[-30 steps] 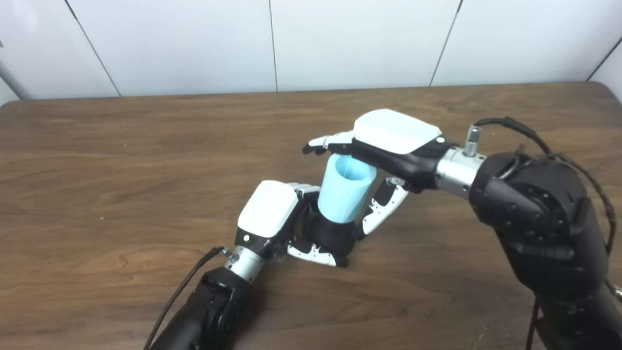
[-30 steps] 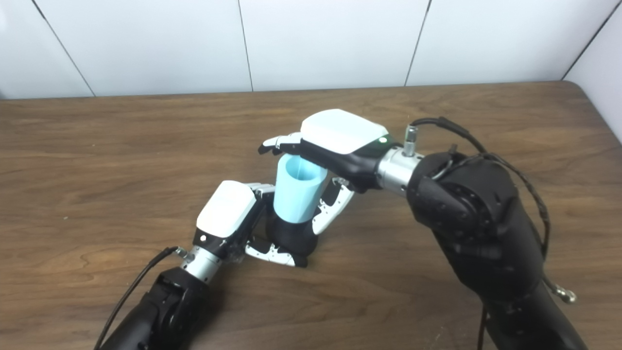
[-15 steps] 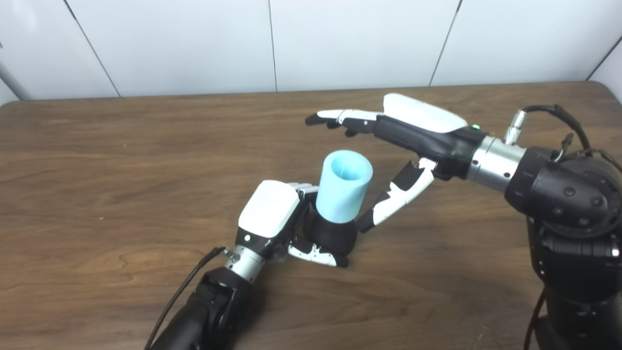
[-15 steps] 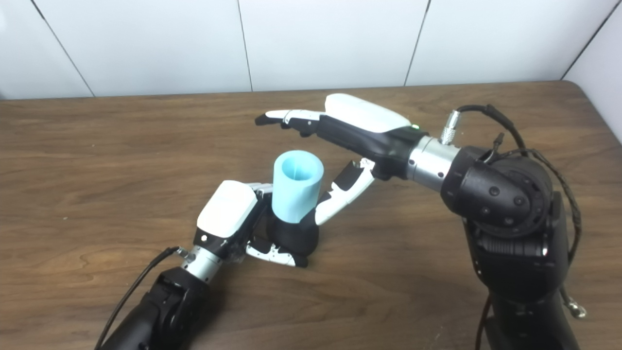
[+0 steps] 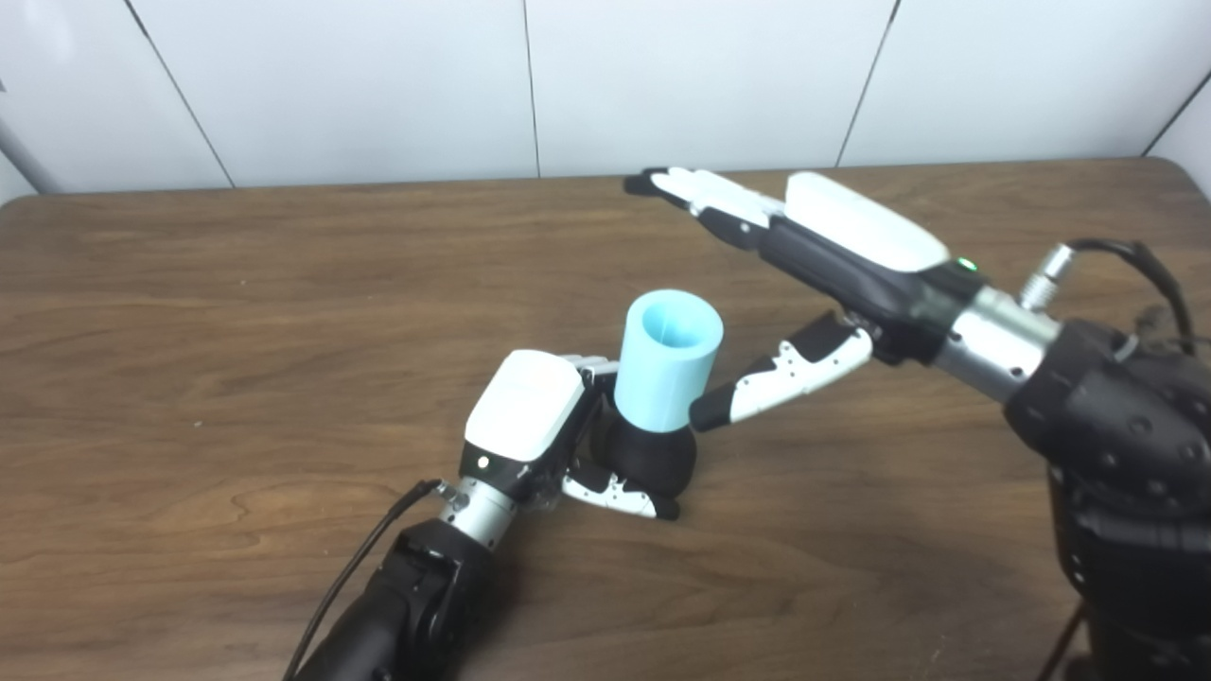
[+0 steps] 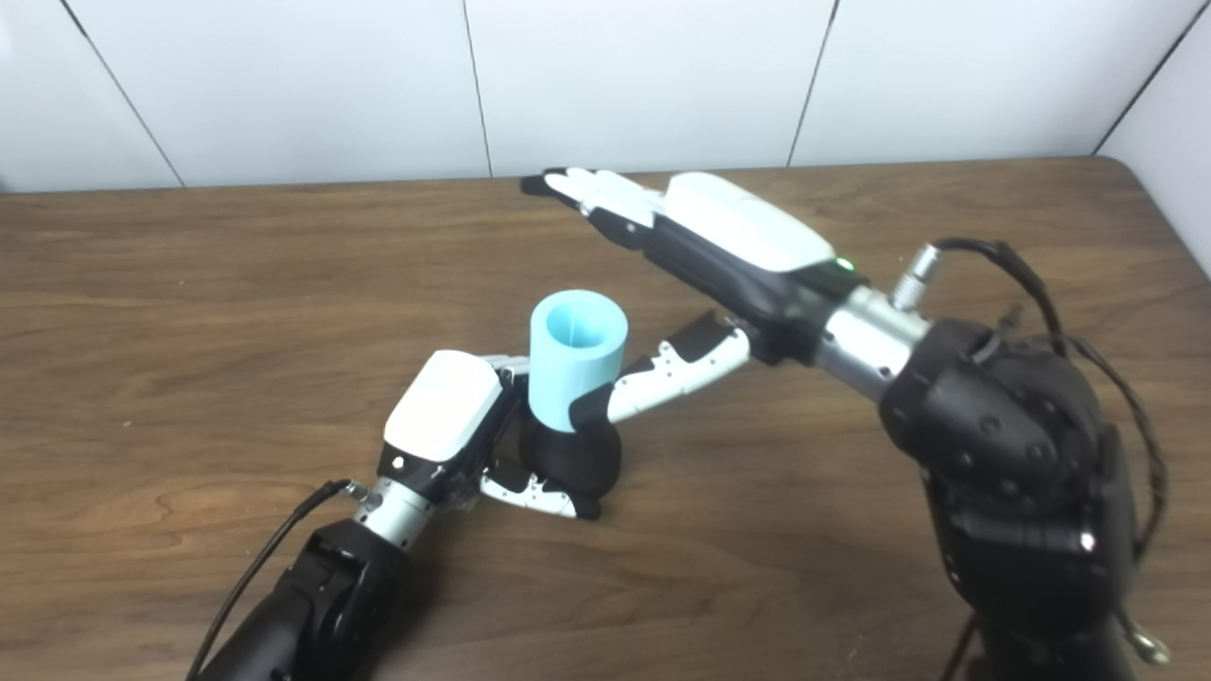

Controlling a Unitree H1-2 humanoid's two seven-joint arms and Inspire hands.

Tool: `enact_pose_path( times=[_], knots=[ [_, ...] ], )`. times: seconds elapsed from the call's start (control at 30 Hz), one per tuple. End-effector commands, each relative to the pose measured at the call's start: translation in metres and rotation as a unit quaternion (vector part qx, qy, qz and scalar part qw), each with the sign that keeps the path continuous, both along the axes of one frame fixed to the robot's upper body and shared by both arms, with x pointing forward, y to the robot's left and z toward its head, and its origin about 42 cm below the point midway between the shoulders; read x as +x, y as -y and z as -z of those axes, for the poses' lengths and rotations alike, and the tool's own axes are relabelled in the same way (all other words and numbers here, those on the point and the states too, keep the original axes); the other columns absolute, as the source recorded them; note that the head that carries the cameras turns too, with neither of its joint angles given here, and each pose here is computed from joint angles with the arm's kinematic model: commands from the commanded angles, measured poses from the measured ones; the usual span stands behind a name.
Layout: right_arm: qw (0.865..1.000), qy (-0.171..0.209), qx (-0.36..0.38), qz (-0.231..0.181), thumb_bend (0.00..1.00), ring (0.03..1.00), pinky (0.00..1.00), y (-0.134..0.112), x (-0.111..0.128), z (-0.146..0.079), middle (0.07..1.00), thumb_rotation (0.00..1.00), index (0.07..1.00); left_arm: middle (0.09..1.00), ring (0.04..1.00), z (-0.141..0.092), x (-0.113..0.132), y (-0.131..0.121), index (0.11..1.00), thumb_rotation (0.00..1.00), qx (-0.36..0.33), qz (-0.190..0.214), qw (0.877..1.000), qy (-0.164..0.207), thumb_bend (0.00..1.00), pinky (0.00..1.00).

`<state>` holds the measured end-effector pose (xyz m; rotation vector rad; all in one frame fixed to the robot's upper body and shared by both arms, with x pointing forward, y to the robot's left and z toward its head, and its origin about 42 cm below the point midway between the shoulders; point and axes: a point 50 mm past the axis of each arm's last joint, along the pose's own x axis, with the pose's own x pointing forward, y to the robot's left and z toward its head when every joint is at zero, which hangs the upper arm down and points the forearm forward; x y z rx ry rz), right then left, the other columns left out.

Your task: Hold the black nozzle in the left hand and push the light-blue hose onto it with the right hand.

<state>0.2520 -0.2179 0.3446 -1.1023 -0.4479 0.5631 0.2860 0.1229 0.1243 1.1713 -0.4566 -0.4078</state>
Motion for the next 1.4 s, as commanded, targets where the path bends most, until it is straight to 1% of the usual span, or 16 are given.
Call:
enact_pose_path(
  times=[0.0, 0.07, 0.13, 0.2, 0.3, 0.37, 0.6, 0.73, 1.03, 1.07, 1.2, 1.37],
  knots=[
    [0.993, 0.114, -0.029, -0.001, 0.70, 1.000, 1.00, 0.000, -0.018, -0.016, 1.000, 0.86, 0.999, 0.529, 0.519, 0.069, -0.039, -0.014, 0.436, 0.00, 0.110, 0.011, 0.976, -0.187, 0.47, 0.38],
    [0.989, 0.138, -0.052, -0.002, 0.68, 1.000, 1.00, 0.000, -0.023, -0.011, 1.000, 0.94, 0.996, 0.526, 0.520, 0.069, -0.038, -0.014, 0.432, 0.00, 0.109, 0.011, 0.976, -0.186, 0.47, 0.38],
    [0.984, 0.155, -0.083, -0.003, 0.69, 1.000, 1.00, 0.000, -0.028, -0.006, 1.000, 0.98, 0.989, 0.526, 0.521, 0.069, -0.038, -0.015, 0.433, 0.00, 0.109, 0.010, 0.976, -0.186, 0.47, 0.38],
    [0.982, 0.161, -0.102, -0.004, 0.71, 1.000, 1.00, 0.000, -0.031, 0.000, 1.000, 1.00, 0.987, 0.533, 0.520, 0.069, -0.038, -0.015, 0.438, 0.00, 0.110, 0.010, 0.977, -0.185, 0.47, 0.38],
    [0.981, 0.163, -0.106, -0.006, 0.72, 1.000, 1.00, -0.001, -0.036, 0.007, 1.000, 1.00, 0.984, 0.545, 0.530, 0.069, -0.038, -0.016, 0.443, 0.00, 0.110, 0.009, 0.977, -0.184, 0.47, 0.38],
    [0.981, 0.162, -0.103, -0.007, 0.72, 1.000, 1.00, -0.001, -0.039, 0.011, 1.000, 1.00, 0.981, 0.531, 0.528, 0.069, -0.038, -0.017, 0.436, 0.00, 0.111, 0.008, 0.977, -0.183, 0.47, 0.38],
    [0.983, 0.145, -0.114, -0.016, 0.72, 1.000, 1.00, -0.004, -0.044, 0.020, 1.000, 1.00, 0.995, 0.533, 0.525, 0.069, -0.039, -0.018, 0.432, 0.00, 0.112, 0.011, 0.976, -0.186, 0.47, 0.38],
    [0.982, 0.149, -0.116, -0.019, 0.69, 1.000, 1.00, -0.007, -0.045, 0.022, 1.000, 1.00, 0.997, 0.525, 0.524, 0.069, -0.038, -0.017, 0.429, 0.00, 0.112, 0.011, 0.976, -0.186, 0.47, 0.39],
    [0.982, 0.148, -0.112, -0.022, 0.63, 1.000, 1.00, -0.011, -0.045, 0.022, 1.000, 1.00, 0.995, 0.529, 0.516, 0.069, -0.037, -0.017, 0.434, 0.00, 0.112, 0.013, 0.977, -0.182, 0.47, 0.38],
    [0.982, 0.149, -0.111, -0.022, 0.62, 1.000, 1.00, -0.011, -0.044, 0.022, 1.000, 1.00, 0.992, 0.531, 0.517, 0.069, -0.037, -0.017, 0.443, 0.00, 0.111, 0.013, 0.977, -0.183, 0.47, 0.39],
    [0.982, 0.155, -0.106, -0.022, 0.59, 1.000, 1.00, -0.013, -0.042, 0.019, 1.000, 1.00, 1.000, 0.526, 0.519, 0.069, -0.037, -0.017, 0.434, 0.00, 0.112, 0.013, 0.976, -0.186, 0.47, 0.39],
    [0.982, 0.159, -0.101, -0.020, 0.57, 1.000, 1.00, -0.012, -0.040, 0.015, 1.000, 1.00, 1.000, 0.526, 0.521, 0.069, -0.038, -0.016, 0.433, 0.00, 0.113, 0.012, 0.976, -0.187, 0.47, 0.39]
  ],
)
